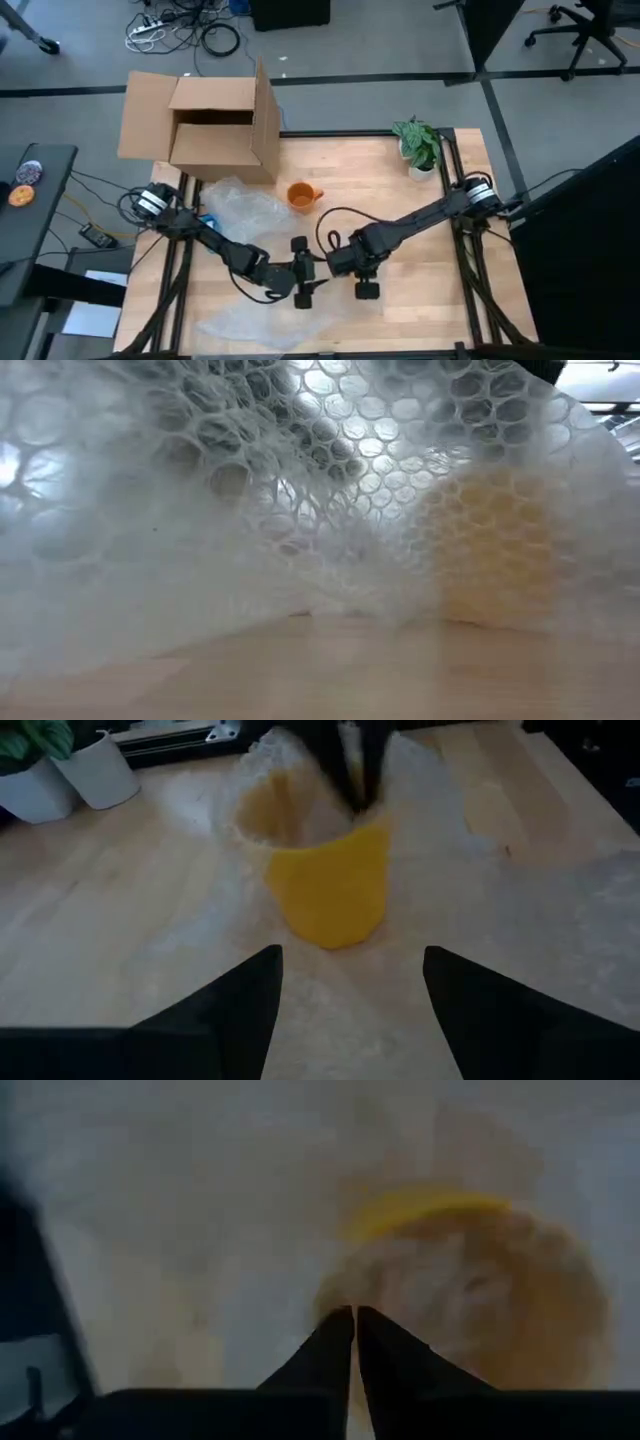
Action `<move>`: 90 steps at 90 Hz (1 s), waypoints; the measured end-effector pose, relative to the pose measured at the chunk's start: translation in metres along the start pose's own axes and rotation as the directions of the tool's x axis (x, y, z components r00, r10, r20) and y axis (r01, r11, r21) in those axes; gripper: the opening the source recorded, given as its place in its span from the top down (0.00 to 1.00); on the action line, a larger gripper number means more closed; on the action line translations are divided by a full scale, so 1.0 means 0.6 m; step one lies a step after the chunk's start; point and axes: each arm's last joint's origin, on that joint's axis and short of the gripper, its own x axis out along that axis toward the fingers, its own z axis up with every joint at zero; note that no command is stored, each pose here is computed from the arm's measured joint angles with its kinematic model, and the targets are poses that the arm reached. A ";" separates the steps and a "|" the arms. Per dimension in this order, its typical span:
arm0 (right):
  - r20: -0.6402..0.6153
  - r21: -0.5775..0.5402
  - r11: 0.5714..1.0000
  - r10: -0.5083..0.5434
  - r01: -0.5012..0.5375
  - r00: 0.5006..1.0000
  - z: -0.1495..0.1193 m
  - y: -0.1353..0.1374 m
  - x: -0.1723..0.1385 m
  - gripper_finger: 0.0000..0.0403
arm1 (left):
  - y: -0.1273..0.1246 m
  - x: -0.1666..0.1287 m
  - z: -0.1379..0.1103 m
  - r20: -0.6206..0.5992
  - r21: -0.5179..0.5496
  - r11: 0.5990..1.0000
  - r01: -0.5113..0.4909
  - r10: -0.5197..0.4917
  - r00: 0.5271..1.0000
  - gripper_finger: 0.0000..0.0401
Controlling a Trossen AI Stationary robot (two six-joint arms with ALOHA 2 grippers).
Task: Wrap mug
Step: Wrap the yellow mug using the transparent bubble wrap
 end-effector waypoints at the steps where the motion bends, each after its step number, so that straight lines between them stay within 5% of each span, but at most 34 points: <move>1: -0.001 0.003 1.000 -0.001 0.001 1.000 0.000 -0.003 0.004 1.00 | 0.000 0.000 0.000 0.000 0.000 1.000 0.000 0.000 1.000 0.43; 32: -0.029 0.100 0.989 0.109 -0.106 0.994 -0.016 -0.058 0.084 1.00 | 0.000 0.000 -0.002 -0.010 0.010 1.000 -0.001 0.001 1.000 0.43; 61: 0.017 0.052 0.998 0.019 -0.020 1.000 0.010 -0.025 -0.032 1.00 | 0.000 0.000 -0.002 -0.008 0.009 1.000 -0.001 0.001 1.000 0.43; 90: -0.114 0.010 0.986 -0.162 0.164 0.980 -0.044 0.034 -0.078 1.00 | -0.001 -0.001 -0.003 -0.013 -0.009 1.000 0.000 0.000 1.000 0.43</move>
